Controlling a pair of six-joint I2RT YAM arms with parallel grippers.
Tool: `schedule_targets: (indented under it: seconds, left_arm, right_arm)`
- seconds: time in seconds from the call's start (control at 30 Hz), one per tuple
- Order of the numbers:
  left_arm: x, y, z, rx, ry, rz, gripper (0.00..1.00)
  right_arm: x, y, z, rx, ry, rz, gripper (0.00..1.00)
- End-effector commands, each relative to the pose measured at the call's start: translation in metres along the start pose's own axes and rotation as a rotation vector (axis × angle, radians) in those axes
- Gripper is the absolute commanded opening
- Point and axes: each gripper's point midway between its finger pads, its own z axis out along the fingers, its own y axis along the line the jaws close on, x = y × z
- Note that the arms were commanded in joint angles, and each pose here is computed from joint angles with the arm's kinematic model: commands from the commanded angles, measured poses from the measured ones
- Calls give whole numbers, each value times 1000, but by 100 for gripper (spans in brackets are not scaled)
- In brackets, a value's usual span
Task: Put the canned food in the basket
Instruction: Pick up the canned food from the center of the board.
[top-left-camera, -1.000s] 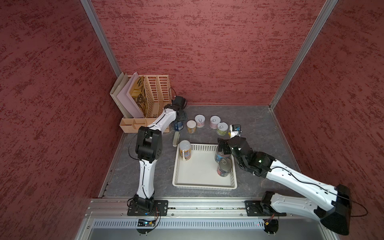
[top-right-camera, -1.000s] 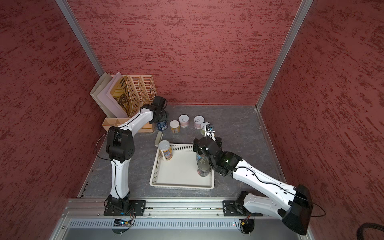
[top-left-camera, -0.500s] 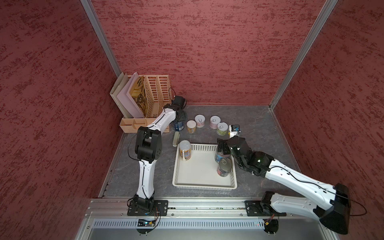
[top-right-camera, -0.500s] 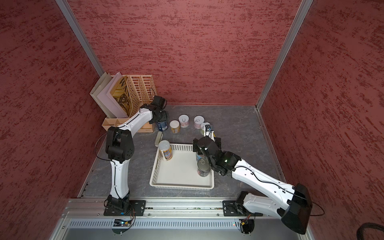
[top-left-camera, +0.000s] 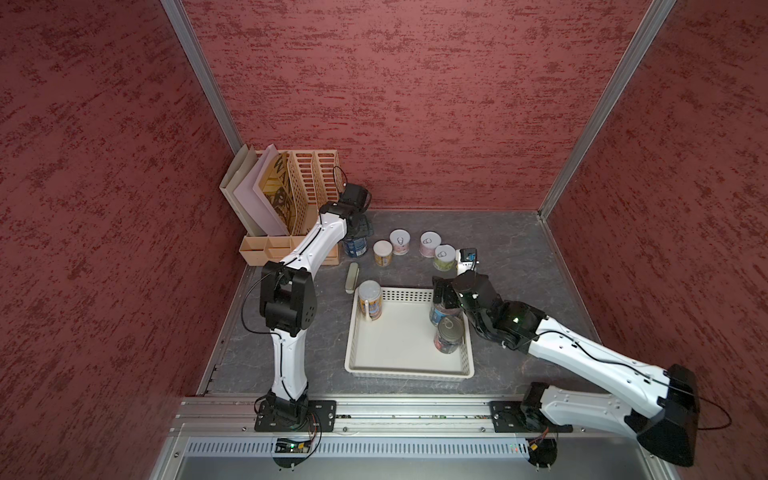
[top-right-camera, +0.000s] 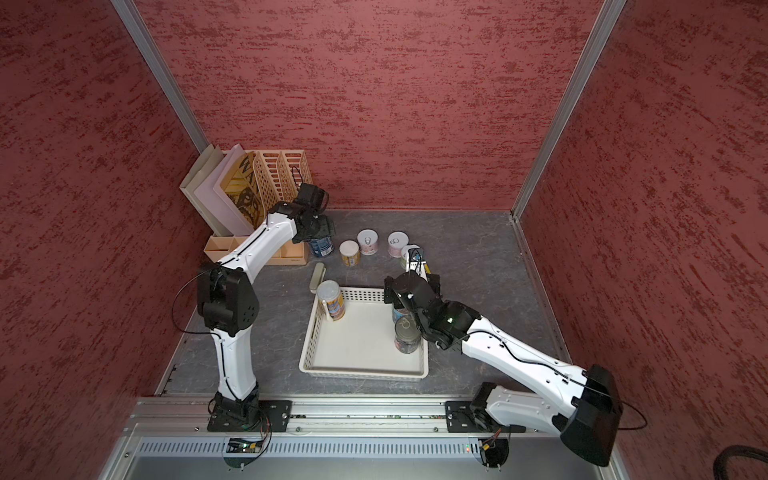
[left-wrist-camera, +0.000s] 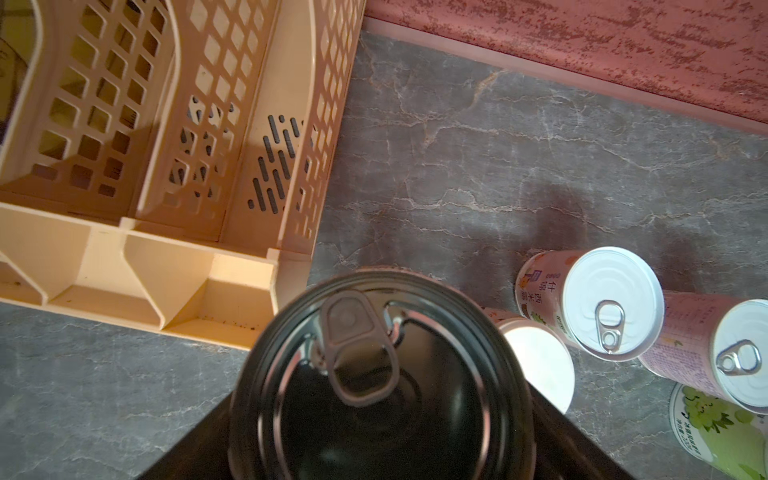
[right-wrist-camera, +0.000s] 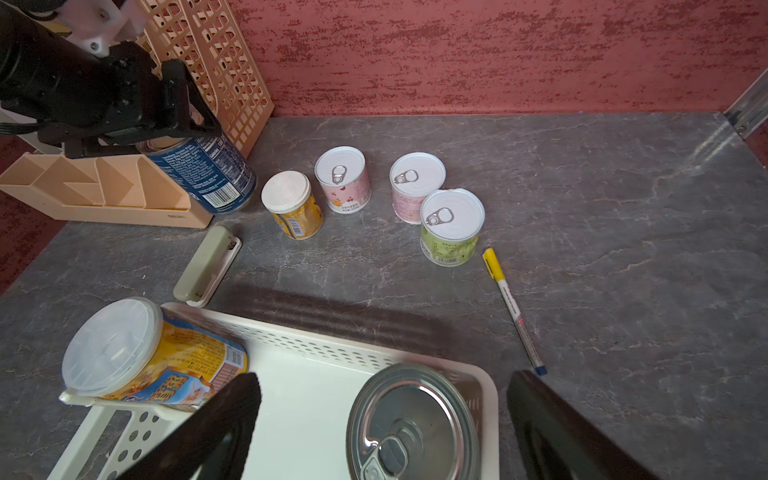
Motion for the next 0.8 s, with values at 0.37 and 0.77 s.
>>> schedule_targets:
  seconds: [0.37, 0.77]
  left_arm:
    - [-14, -18, -163, 142, -259, -49, 53]
    - [76, -67, -256, 398, -247, 100, 54]
  right_arm:
    - [-11, 2, -2, -9, -12, 27, 98]
    - [-9, -1, 0, 9, -15, 23, 98]
